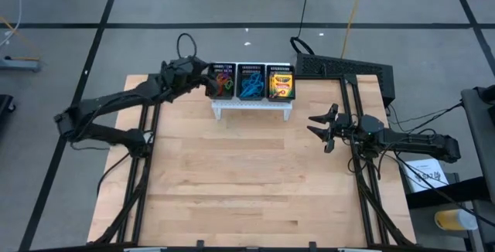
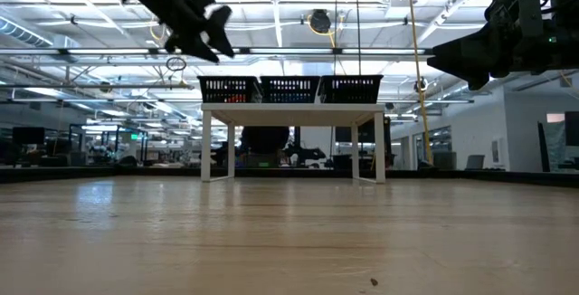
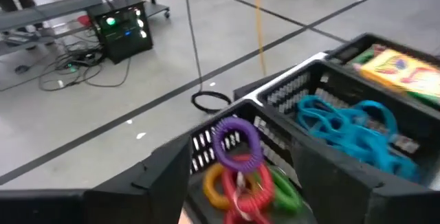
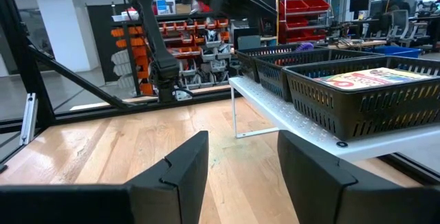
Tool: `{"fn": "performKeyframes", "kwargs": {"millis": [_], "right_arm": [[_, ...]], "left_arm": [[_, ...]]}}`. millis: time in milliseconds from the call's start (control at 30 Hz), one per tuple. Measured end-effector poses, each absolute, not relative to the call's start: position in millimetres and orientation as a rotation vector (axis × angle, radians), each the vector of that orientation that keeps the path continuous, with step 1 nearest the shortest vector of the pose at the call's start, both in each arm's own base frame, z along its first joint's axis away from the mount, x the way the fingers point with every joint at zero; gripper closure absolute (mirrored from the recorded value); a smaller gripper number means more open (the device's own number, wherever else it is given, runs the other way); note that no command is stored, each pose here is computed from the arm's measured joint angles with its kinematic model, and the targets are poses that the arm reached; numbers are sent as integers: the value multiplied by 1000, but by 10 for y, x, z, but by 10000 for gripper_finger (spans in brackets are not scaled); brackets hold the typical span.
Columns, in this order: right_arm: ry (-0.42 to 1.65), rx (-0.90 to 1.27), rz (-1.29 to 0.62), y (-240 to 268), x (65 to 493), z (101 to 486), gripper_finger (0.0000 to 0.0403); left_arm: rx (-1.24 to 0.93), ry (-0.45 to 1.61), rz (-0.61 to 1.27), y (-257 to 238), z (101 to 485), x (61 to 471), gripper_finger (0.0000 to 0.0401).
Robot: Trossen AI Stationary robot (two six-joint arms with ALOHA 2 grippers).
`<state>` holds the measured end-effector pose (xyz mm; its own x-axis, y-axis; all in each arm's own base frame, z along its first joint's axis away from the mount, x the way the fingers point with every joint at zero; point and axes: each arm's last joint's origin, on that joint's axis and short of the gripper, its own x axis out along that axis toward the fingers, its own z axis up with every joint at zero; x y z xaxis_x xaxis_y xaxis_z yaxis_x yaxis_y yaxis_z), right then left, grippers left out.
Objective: Pick & Place Office Desk Supplies
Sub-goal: Return to Home Position
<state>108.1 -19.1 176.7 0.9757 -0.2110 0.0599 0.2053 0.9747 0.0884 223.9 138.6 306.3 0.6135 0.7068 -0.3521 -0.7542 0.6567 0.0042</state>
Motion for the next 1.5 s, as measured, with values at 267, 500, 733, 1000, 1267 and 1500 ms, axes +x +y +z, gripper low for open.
{"fn": "performKeyframes", "kwargs": {"millis": [267,500,733,1000,1267,1500], "right_arm": [[-69,82,-210,-192,1081,1767,238],[-69,82,-210,-192,1081,1766,238],[-69,82,-210,-192,1081,1767,238],[-69,82,-210,-191,1081,1767,238],[-69,82,-210,-192,1081,1767,238],[-69,82,-210,-192,1081,1767,238]], "left_arm": [[-126,361,755,892,3377,1725,136],[-65,498,707,584,3403,1158,149],[-157,547,727,500,3127,963,145],[-165,330,433,504,2400,1184,136],[-153,170,301,473,1975,1205,152],[-64,44,293,406,2086,1047,145]]}}
